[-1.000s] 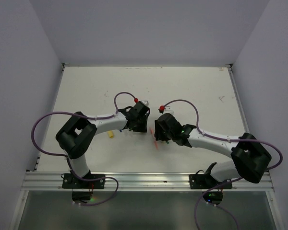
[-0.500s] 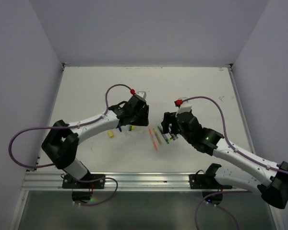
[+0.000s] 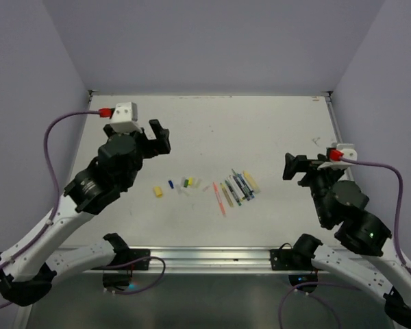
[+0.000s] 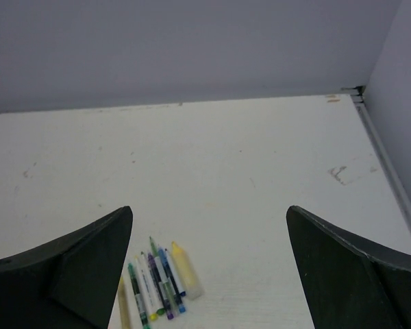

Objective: Open the pen caps

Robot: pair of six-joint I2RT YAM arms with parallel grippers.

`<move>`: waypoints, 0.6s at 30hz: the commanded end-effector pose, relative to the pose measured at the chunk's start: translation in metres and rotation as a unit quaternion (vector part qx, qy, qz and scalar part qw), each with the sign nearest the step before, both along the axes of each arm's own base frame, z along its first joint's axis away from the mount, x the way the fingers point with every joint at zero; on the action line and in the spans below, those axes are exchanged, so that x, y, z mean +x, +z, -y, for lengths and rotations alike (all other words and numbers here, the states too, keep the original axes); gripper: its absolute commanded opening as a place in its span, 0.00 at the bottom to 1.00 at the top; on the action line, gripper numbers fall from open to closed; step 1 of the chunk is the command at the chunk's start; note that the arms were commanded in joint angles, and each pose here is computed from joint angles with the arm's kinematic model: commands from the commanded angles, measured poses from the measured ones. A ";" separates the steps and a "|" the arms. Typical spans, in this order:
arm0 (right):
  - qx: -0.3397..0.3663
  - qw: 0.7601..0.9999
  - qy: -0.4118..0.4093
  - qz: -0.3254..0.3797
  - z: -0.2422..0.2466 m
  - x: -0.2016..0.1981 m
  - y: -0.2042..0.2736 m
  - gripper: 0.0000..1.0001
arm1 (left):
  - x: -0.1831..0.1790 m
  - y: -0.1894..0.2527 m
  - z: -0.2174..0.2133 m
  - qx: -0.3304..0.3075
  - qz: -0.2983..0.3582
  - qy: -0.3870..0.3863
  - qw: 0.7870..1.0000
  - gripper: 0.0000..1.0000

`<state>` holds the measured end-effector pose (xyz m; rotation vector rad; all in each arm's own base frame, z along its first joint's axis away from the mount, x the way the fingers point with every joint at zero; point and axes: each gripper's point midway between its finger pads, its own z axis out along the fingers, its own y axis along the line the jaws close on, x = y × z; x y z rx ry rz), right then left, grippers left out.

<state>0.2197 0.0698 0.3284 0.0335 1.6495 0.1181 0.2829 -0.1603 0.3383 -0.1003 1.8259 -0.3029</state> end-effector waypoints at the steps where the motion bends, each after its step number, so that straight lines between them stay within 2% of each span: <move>1: -0.027 0.998 -0.058 0.024 0.043 -0.015 0.017 0.99 | -0.016 0.029 -0.058 0.027 0.063 0.082 0.994 1.00; 8: 0.008 0.992 -0.097 0.076 0.094 -0.047 0.036 0.99 | -0.061 0.065 -0.129 -0.006 0.137 0.147 0.980 1.00; 10: -0.005 0.992 -0.095 0.082 0.099 -0.051 0.038 0.98 | -0.071 0.069 -0.142 -0.014 0.146 0.158 0.976 1.00; 18: -0.005 0.993 -0.078 0.091 0.094 -0.050 0.034 0.99 | -0.079 0.065 -0.151 -0.018 0.143 0.166 0.976 1.00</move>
